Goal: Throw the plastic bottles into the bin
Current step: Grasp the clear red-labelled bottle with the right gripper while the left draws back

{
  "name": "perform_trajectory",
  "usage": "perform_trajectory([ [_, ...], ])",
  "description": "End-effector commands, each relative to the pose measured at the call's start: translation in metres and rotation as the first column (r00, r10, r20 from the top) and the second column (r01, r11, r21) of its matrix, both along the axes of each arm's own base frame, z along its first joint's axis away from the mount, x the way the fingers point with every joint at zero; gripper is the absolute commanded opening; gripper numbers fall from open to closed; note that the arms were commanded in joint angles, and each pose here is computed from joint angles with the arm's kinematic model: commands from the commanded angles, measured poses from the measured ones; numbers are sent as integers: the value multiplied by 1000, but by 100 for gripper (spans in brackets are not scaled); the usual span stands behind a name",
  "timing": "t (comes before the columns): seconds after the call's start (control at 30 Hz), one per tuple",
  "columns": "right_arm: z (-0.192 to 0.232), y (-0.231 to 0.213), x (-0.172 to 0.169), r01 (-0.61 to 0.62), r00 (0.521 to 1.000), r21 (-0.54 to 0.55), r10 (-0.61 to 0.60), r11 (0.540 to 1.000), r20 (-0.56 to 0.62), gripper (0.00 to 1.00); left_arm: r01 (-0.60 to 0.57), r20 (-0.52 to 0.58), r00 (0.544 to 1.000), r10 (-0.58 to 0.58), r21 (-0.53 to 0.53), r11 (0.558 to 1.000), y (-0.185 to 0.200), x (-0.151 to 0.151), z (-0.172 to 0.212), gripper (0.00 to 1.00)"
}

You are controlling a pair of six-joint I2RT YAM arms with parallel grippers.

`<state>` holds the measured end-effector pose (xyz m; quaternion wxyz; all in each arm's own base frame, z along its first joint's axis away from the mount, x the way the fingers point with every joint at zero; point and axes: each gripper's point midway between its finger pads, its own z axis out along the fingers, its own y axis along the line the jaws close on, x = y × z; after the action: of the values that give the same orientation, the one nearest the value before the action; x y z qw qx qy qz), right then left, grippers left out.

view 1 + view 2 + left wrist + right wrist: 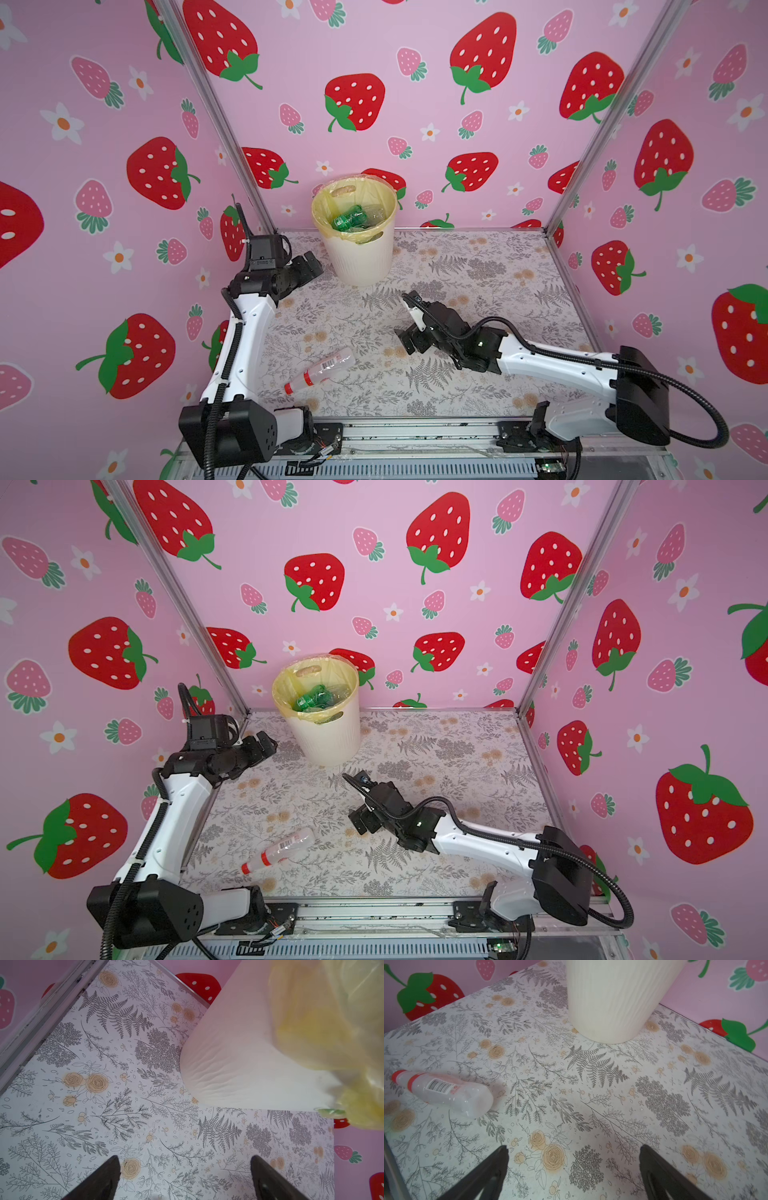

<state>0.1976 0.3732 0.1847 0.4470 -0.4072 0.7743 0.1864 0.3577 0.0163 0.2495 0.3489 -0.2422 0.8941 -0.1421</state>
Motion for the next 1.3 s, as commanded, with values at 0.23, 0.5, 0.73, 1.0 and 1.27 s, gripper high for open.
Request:
perform_trajectory([
  [0.23,27,65,-51,-436,882,-10,429,900,193,99,-58,-61,997,50,-132,990,13,-14,-30,99],
  [0.5,4,105,-83,-629,749,-118,639,769,173,99,-74,-95,994,62,-124,990,16,-26,-52,99],
  [0.73,-34,134,-98,-700,667,-251,738,668,104,99,-82,-96,993,69,-130,988,16,-31,-58,99],
  [1.0,-69,160,-104,-741,609,-327,792,586,42,99,-101,-62,994,93,-138,985,19,-33,-54,99],
  [1.27,-95,177,-99,-749,580,-382,815,542,18,99,-111,-56,993,103,-170,979,19,-33,-54,99],
])
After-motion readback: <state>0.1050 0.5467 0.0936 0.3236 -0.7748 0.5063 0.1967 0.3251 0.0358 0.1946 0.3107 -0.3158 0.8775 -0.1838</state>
